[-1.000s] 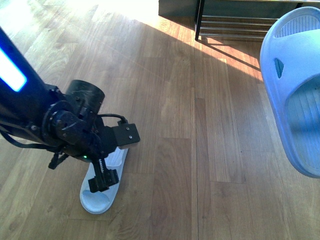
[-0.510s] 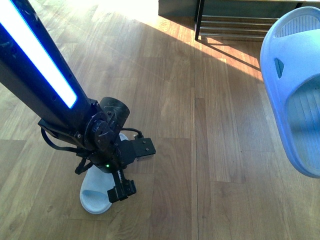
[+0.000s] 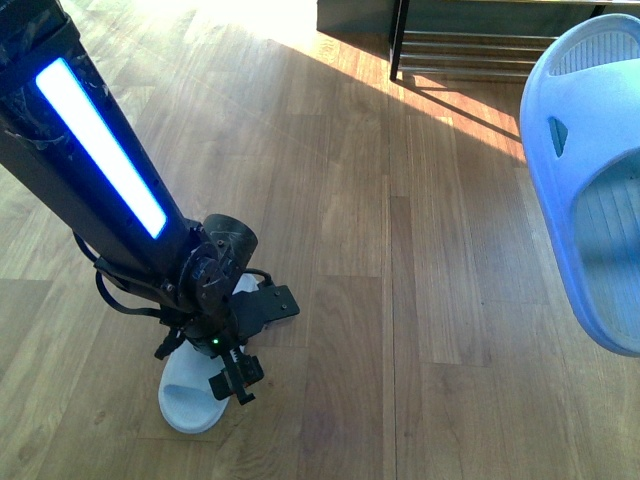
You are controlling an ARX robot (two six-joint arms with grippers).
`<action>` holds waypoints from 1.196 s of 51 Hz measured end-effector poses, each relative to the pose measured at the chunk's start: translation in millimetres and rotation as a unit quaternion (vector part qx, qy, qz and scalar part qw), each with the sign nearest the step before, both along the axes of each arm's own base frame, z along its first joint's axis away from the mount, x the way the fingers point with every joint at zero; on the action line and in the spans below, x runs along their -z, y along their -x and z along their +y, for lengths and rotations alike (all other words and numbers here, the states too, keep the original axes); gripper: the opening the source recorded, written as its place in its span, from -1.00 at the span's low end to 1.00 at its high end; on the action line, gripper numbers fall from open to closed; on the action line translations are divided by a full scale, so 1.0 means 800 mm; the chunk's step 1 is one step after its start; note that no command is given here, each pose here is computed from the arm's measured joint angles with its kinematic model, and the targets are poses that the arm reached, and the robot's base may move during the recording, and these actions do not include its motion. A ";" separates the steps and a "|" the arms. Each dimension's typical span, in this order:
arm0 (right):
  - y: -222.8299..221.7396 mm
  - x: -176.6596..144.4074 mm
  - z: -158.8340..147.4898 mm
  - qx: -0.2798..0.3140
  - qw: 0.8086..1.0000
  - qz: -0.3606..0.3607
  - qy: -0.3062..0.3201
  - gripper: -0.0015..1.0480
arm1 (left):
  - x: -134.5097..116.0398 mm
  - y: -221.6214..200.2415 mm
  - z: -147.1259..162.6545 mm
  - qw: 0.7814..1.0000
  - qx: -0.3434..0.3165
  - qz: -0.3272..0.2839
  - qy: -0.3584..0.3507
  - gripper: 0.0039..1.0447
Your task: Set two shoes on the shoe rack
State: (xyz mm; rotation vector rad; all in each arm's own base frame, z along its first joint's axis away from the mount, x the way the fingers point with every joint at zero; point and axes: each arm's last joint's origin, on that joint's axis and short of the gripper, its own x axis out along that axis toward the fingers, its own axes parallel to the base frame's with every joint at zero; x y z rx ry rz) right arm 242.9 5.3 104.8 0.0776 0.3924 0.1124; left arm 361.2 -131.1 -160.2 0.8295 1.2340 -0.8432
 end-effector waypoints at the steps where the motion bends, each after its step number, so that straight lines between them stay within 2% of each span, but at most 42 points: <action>1: 0.000 0.000 0.000 0.000 1.000 0.000 0.000 -0.96 | 0.001 0.001 0.000 1.000 0.000 0.002 -0.001 0.21; 14: 0.000 0.000 0.000 0.000 1.000 0.000 0.000 -0.96 | 0.009 0.006 0.002 1.000 -0.022 0.015 -0.004 -0.34; 24: 0.000 0.000 0.000 0.000 1.000 0.000 0.000 -0.96 | 0.009 0.004 0.002 0.997 -0.072 0.007 0.027 -0.75; 28: 0.000 0.000 0.000 0.000 1.000 0.000 0.000 -0.96 | 0.006 0.003 0.005 0.990 -0.132 -0.004 0.053 -0.96; 31: 0.000 0.000 0.000 0.000 1.000 0.000 0.000 -0.96 | 0.000 0.002 0.007 0.980 -0.184 -0.018 0.079 -0.97; 35: 0.000 0.000 0.000 0.000 1.000 0.000 0.000 -0.96 | -0.015 -0.007 0.009 0.949 -0.279 -0.056 0.132 -0.97; 36: 0.000 0.000 0.000 0.000 1.000 0.000 0.000 -0.96 | -0.017 -0.008 0.009 0.947 -0.285 -0.062 0.138 -0.97; 40: 0.000 0.000 0.000 0.000 1.000 0.000 0.000 -0.96 | -0.041 -0.017 0.015 0.897 -0.384 -0.102 0.192 -0.97; 43: 0.000 0.000 0.000 0.000 1.000 0.000 0.000 -0.96 | -0.059 -0.020 0.026 0.839 -0.471 -0.118 0.248 -0.97; 47: 0.000 0.000 0.000 0.000 1.000 0.000 0.000 -0.96 | -0.081 -0.018 0.047 0.742 -0.577 -0.145 0.310 -0.97; 48: 0.000 0.000 0.000 0.000 1.000 0.000 0.000 -0.96 | -0.085 -0.016 0.053 0.707 -0.608 -0.144 0.330 -0.97; 49: 0.000 0.000 0.000 0.000 1.000 0.000 0.000 -0.96 | -0.089 -0.013 0.059 0.684 -0.626 -0.148 0.345 -0.97; 50: 0.000 0.000 0.000 0.000 1.000 0.000 0.000 -0.96 | -0.093 -0.010 0.066 0.645 -0.655 -0.148 0.365 -0.97; 53: 0.000 0.000 0.000 0.000 1.000 0.000 0.000 -0.96 | -0.100 0.001 0.080 0.571 -0.698 -0.150 0.404 -0.97; 57: 0.000 0.000 0.000 0.000 1.000 0.000 0.000 -0.96 | -0.104 0.018 0.091 0.452 -0.756 -0.136 0.454 -0.97; 58: 0.000 0.000 0.000 0.000 1.000 0.000 0.000 -0.96 | -0.104 0.020 0.091 0.441 -0.761 -0.132 0.457 -0.97; 59: 0.000 0.000 0.000 0.000 1.000 0.000 0.000 -0.96 | -0.102 0.023 0.092 0.420 -0.772 -0.124 0.460 -0.97; 60: 0.000 0.000 0.000 0.000 1.000 0.000 0.000 -0.96 | -0.101 0.024 0.091 0.416 -0.775 -0.121 0.460 -0.97; 61: 0.000 0.000 0.000 0.000 1.000 0.000 0.000 -0.96 | -0.097 0.026 0.090 0.400 -0.784 -0.111 0.461 -0.97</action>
